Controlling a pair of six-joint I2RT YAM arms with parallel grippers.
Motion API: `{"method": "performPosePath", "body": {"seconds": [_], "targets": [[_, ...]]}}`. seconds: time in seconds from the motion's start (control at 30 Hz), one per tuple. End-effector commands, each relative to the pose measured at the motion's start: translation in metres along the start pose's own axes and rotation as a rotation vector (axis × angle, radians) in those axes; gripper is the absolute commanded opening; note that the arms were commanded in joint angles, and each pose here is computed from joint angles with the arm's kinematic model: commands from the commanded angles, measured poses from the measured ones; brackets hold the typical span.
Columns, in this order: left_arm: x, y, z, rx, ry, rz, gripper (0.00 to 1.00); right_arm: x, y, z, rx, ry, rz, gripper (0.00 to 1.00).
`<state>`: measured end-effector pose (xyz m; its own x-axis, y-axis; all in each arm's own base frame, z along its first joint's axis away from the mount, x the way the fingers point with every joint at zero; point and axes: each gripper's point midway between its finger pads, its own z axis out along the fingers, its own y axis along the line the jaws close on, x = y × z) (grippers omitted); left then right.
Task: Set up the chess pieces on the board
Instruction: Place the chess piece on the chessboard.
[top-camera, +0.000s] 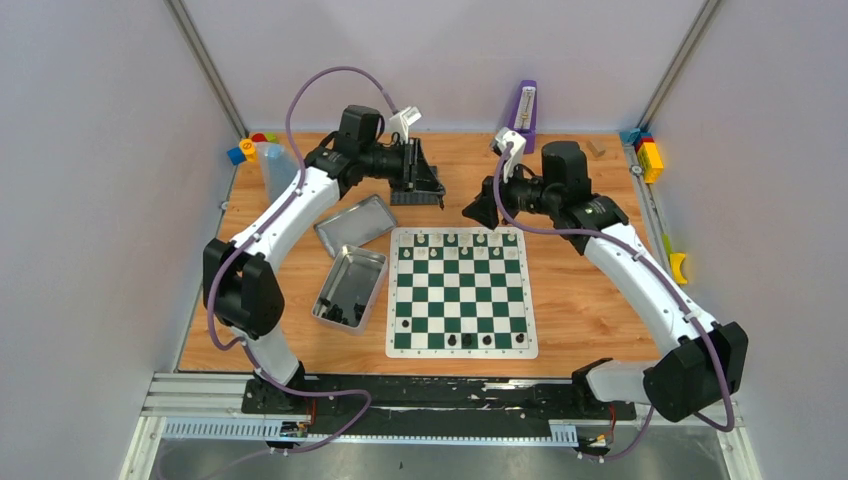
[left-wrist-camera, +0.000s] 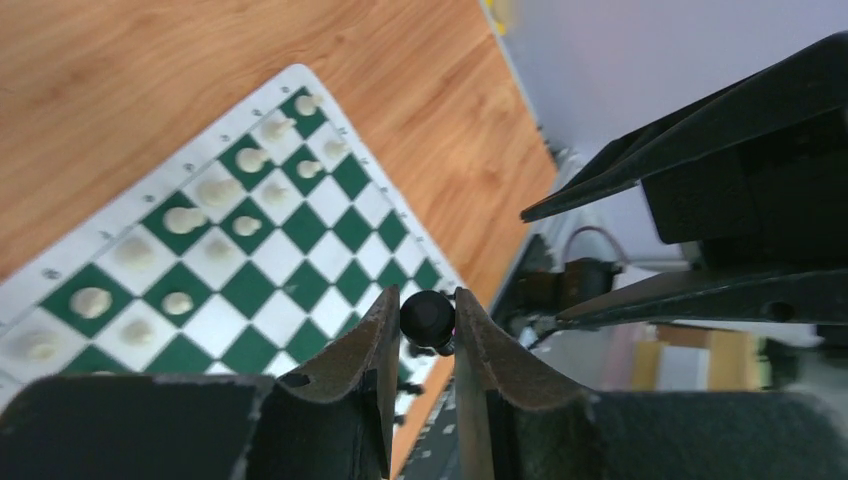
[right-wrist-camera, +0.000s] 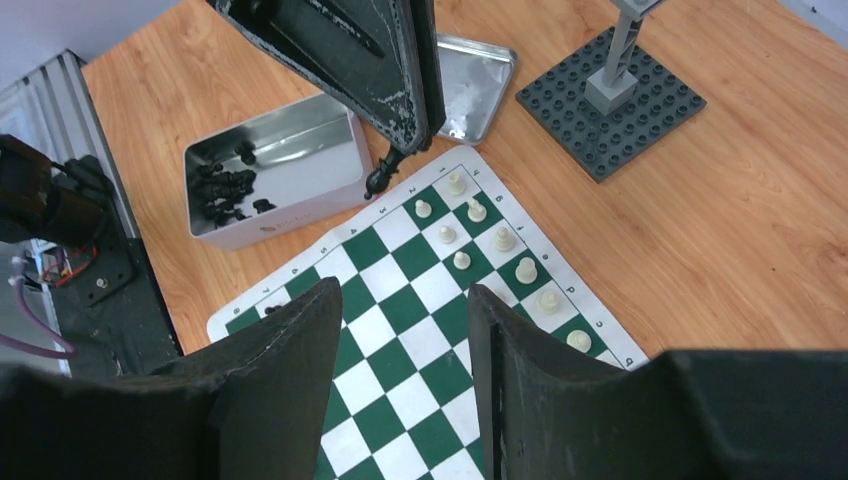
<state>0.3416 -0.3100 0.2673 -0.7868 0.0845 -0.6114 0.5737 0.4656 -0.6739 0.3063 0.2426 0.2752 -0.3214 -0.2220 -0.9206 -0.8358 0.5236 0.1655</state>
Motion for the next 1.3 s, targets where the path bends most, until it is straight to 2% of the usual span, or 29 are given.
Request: {"method": "performPosePath", "body": {"seconds": [0.0,0.23,0.47,0.73,1.27], "targets": [[-0.028,-0.03,0.004,0.162,-0.081,-0.206,0.29,-0.032,0.005,-0.001,-0.054,-0.085,0.063,0.5],[-0.028,-0.019,0.021,0.214,-0.083,-0.427,0.29,-0.034,0.004,0.004,-0.103,-0.091,0.163,0.48],[-0.019,-0.007,0.033,0.248,-0.073,-0.544,0.29,-0.032,-0.004,0.01,-0.088,-0.087,0.214,0.48],[-0.018,-0.009,0.033,0.284,-0.089,-0.601,0.29,-0.027,-0.019,0.015,-0.014,-0.085,0.253,0.45],[-0.009,-0.016,0.039,0.304,-0.076,-0.66,0.31,-0.023,-0.027,0.023,0.008,-0.069,0.282,0.37]]}}
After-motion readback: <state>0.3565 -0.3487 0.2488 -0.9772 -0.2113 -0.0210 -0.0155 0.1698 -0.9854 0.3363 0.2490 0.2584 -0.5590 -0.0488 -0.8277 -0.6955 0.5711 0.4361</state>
